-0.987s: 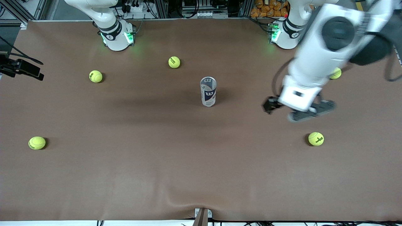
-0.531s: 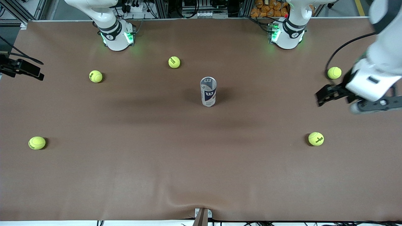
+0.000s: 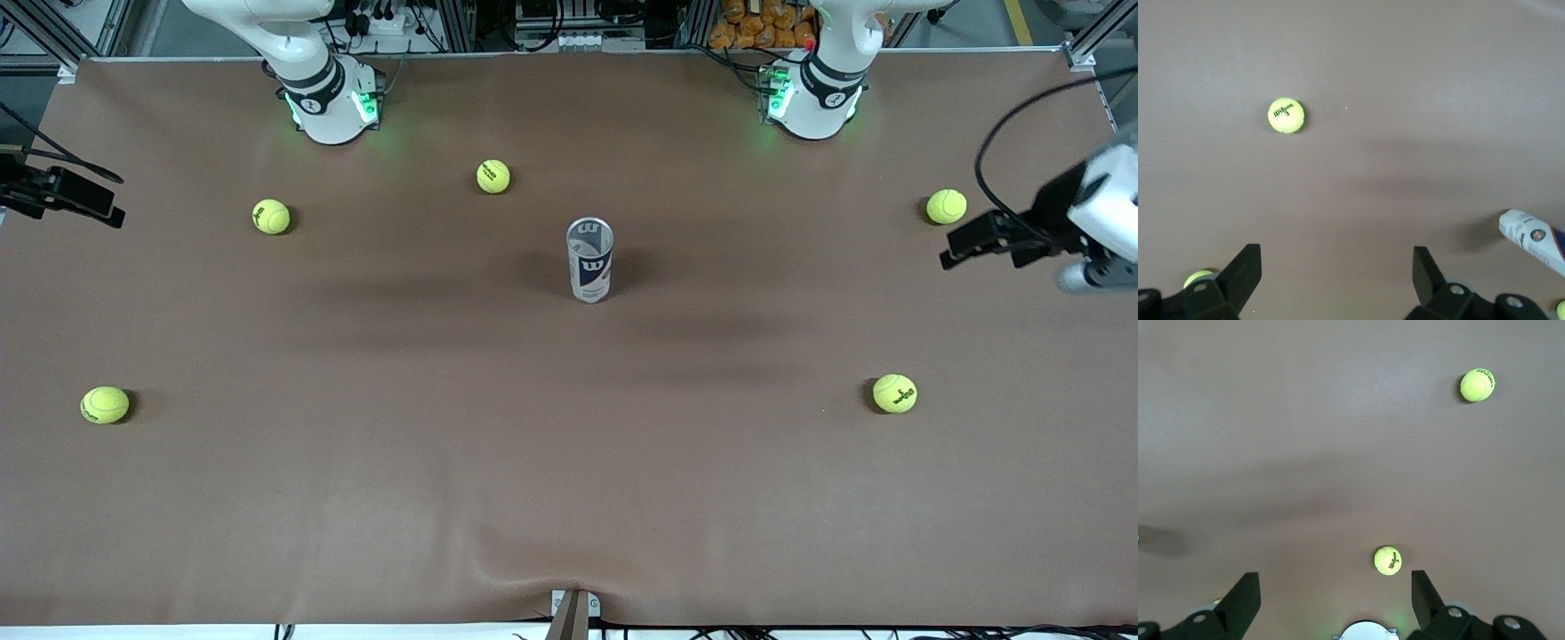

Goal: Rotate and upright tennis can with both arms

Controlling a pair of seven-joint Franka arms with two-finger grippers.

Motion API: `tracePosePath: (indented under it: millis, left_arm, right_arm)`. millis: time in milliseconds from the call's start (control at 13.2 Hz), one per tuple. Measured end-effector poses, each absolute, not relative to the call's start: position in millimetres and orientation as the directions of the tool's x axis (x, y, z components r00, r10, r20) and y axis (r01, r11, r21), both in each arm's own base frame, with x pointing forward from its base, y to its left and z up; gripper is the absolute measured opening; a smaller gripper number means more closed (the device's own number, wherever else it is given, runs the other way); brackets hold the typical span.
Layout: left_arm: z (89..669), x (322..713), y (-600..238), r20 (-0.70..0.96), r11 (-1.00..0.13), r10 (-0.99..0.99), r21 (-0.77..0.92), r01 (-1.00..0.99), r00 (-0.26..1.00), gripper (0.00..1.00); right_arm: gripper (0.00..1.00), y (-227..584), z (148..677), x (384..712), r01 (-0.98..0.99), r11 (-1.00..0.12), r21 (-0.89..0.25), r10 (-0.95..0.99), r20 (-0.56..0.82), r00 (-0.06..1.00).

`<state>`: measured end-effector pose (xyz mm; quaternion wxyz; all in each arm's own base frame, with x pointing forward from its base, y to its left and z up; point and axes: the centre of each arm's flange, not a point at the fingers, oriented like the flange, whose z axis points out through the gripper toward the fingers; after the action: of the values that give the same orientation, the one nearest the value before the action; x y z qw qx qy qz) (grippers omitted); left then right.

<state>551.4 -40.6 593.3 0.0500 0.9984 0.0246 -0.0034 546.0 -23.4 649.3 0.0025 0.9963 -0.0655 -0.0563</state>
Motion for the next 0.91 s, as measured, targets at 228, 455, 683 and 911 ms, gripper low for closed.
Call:
tracePosePath:
  millis: [228, 455, 683, 911]
  left_arm:
    - [594, 526, -47, 0.021, -0.999, 0.022, 0.040, 0.021, 1.000, 1.00]
    - [600, 535, -45, 0.062, -1.000, 0.006, 0.025, 0.004, 0.998, 1.00]
    - [606, 547, -43, 0.079, -1.000, 0.004, 0.013, 0.003, 0.997, 1.00]
    - [610, 549, -43, 0.087, -1.000, 0.004, 0.011, 0.003, 0.996, 1.00]
  right_arm:
    - [1.00, -23, 649, 546, -0.130, -0.991, 0.012, -0.131, -0.112, 0.985]
    - [1.00, -23, 649, 546, -0.130, -0.991, 0.012, -0.131, -0.112, 0.985]
    - [1.00, -23, 649, 546, -0.130, -0.991, 0.012, -0.131, -0.112, 0.985]
    - [1.00, -23, 649, 546, -0.130, -0.991, 0.012, -0.131, -0.112, 0.985]
